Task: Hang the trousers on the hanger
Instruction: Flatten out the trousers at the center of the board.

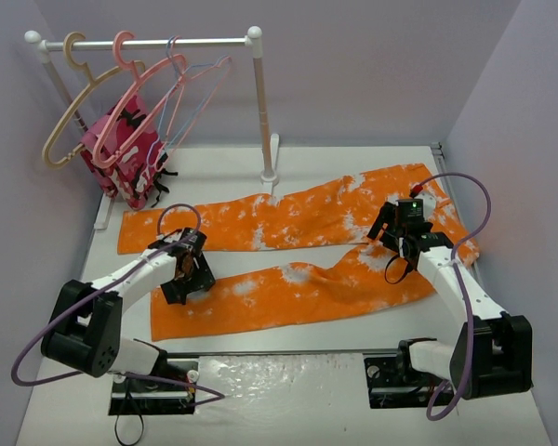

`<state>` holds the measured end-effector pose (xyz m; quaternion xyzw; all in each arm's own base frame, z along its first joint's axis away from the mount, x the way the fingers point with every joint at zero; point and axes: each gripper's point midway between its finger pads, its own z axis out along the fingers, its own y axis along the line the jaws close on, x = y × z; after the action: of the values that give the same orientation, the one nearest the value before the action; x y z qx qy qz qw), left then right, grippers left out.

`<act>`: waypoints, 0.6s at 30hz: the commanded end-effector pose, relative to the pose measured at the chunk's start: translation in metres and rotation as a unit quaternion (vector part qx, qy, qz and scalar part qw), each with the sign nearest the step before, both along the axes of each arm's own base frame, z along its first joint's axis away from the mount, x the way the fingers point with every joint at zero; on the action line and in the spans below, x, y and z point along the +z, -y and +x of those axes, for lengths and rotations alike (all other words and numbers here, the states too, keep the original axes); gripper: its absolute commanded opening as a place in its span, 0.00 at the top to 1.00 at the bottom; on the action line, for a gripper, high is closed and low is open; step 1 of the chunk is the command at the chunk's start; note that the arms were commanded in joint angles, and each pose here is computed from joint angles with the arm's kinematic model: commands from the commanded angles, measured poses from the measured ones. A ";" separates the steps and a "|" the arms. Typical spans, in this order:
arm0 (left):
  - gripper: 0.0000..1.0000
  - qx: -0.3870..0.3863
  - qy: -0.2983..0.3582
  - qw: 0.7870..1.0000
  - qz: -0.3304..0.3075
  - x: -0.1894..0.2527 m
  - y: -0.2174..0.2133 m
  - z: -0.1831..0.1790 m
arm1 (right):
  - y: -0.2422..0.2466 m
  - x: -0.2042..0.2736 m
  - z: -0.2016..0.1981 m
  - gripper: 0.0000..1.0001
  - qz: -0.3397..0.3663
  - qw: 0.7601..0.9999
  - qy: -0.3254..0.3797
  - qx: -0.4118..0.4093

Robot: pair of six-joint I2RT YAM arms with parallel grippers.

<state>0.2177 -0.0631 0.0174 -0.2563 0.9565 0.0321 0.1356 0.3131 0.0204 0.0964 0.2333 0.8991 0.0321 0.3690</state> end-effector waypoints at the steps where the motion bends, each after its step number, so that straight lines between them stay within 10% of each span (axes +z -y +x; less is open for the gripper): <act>1: 0.27 0.044 -0.006 0.998 0.054 -0.005 -0.047 0.016 | -0.003 0.007 0.004 0.25 0.016 1.000 0.020 -0.010; 18: 0.29 0.167 0.023 0.984 0.053 0.016 -0.148 0.078 | 0.035 0.005 -0.003 0.24 -0.005 0.995 -0.004 -0.102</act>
<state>0.2840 0.0514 0.0208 -0.4135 0.8988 0.0534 0.1353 0.3074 0.0194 0.0899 0.2601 0.8975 0.0392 0.3540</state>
